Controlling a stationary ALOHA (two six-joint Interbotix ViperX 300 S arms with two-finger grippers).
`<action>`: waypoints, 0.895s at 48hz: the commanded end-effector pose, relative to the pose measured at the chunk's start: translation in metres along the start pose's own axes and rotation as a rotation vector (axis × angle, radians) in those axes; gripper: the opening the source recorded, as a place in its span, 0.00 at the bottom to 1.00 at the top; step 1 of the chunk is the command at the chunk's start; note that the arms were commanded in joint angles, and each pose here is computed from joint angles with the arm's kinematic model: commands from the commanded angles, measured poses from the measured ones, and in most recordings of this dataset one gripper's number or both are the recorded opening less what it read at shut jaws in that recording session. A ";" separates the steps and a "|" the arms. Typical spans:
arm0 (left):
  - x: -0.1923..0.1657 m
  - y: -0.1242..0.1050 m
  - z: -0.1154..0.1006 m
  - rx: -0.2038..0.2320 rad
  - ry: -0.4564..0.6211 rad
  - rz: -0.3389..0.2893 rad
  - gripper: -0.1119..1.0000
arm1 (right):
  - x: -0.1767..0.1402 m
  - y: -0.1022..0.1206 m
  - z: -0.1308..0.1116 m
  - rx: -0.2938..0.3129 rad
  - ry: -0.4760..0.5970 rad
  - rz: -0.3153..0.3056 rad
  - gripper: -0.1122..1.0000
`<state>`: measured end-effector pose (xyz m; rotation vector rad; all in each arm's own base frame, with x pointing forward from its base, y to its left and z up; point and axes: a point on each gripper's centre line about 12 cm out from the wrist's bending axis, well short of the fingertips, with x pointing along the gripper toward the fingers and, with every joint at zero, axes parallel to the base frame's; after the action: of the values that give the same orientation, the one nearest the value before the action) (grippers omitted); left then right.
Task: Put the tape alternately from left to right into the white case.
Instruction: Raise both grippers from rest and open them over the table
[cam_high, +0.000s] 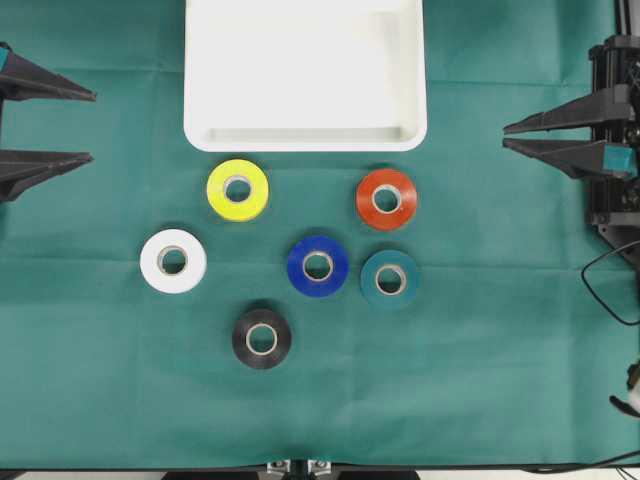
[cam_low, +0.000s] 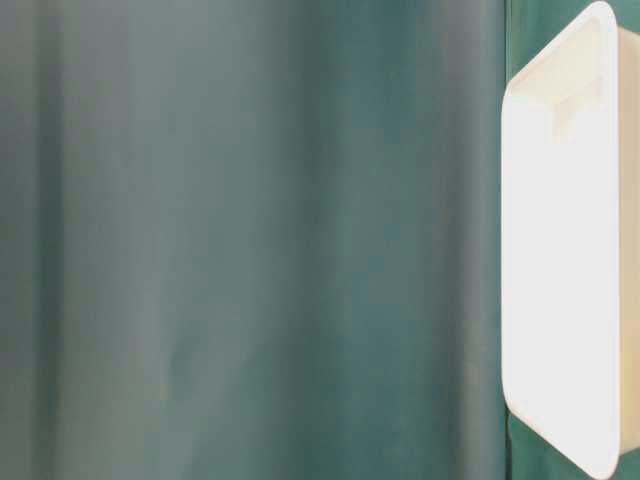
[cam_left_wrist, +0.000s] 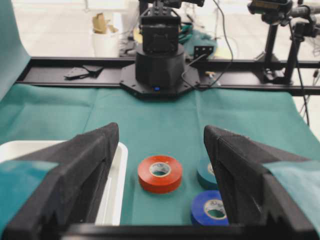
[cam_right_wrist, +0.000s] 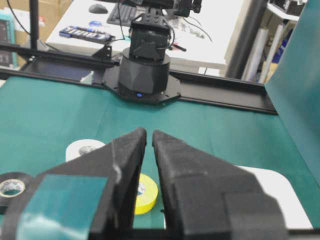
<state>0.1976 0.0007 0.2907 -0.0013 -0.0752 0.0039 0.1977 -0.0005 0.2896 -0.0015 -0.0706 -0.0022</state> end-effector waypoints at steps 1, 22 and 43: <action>0.001 -0.004 0.003 -0.018 -0.009 -0.016 0.32 | 0.002 -0.001 0.004 0.007 -0.015 -0.003 0.32; 0.001 -0.006 -0.003 -0.035 0.011 -0.028 0.01 | 0.000 -0.001 -0.004 0.006 0.002 -0.005 0.10; 0.000 -0.006 -0.006 -0.044 0.027 -0.027 0.06 | 0.000 -0.004 -0.006 0.006 0.012 -0.020 0.13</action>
<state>0.1967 -0.0049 0.2826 -0.0428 -0.0439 -0.0234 0.1961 -0.0035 0.2794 0.0028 -0.0491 -0.0170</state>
